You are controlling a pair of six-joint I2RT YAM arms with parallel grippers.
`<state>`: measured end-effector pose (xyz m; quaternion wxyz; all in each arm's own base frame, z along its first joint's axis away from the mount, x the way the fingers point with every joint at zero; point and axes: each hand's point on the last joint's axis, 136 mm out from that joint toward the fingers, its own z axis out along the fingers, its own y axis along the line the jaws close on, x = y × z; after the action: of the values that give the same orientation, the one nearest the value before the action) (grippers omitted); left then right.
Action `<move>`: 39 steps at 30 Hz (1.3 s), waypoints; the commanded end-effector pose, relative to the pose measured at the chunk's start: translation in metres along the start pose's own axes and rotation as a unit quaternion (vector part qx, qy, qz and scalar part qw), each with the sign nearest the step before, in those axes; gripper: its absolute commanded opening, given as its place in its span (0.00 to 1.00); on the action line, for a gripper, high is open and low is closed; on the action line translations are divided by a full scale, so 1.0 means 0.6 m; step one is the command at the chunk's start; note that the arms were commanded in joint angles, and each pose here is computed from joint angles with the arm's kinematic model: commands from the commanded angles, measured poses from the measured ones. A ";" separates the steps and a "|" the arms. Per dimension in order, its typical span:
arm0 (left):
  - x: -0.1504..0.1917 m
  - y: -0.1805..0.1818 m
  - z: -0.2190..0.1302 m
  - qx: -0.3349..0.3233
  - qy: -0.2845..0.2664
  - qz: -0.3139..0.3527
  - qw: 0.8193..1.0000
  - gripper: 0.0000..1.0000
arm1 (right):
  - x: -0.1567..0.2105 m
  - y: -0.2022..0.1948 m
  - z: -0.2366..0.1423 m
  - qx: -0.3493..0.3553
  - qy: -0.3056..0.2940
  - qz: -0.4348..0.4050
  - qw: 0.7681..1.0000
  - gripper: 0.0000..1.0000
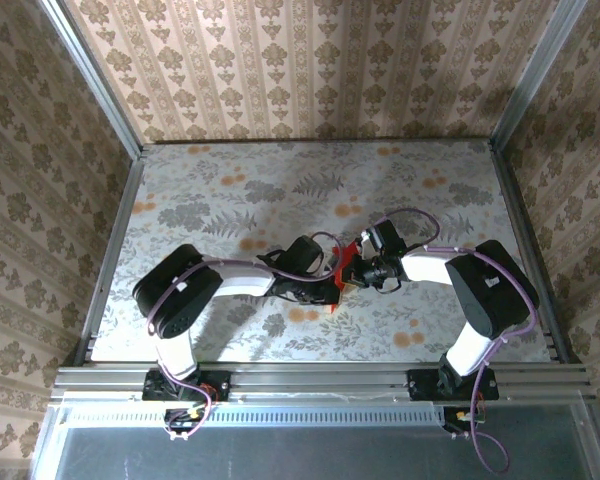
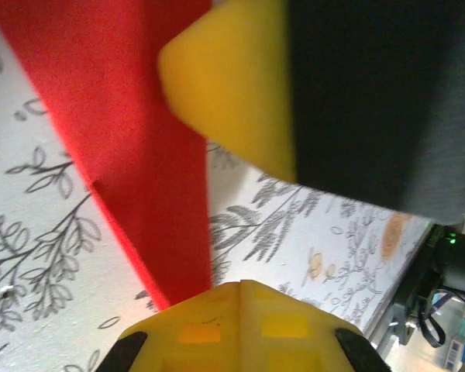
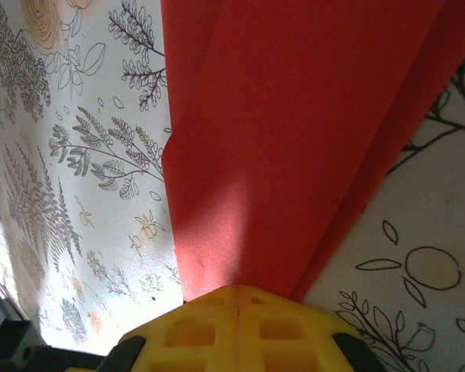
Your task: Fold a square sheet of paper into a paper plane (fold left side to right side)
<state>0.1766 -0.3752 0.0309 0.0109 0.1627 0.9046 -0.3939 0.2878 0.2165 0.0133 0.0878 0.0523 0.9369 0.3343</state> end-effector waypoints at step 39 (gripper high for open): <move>0.078 0.095 0.008 -0.077 0.034 -0.038 0.996 0.00 | 0.070 -0.005 0.024 0.004 0.021 -0.001 1.000 0.00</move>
<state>0.1699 -0.3659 0.0196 0.0271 0.1622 0.9001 -0.4034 0.2527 0.2426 0.0136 0.0746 0.0385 0.9261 0.3677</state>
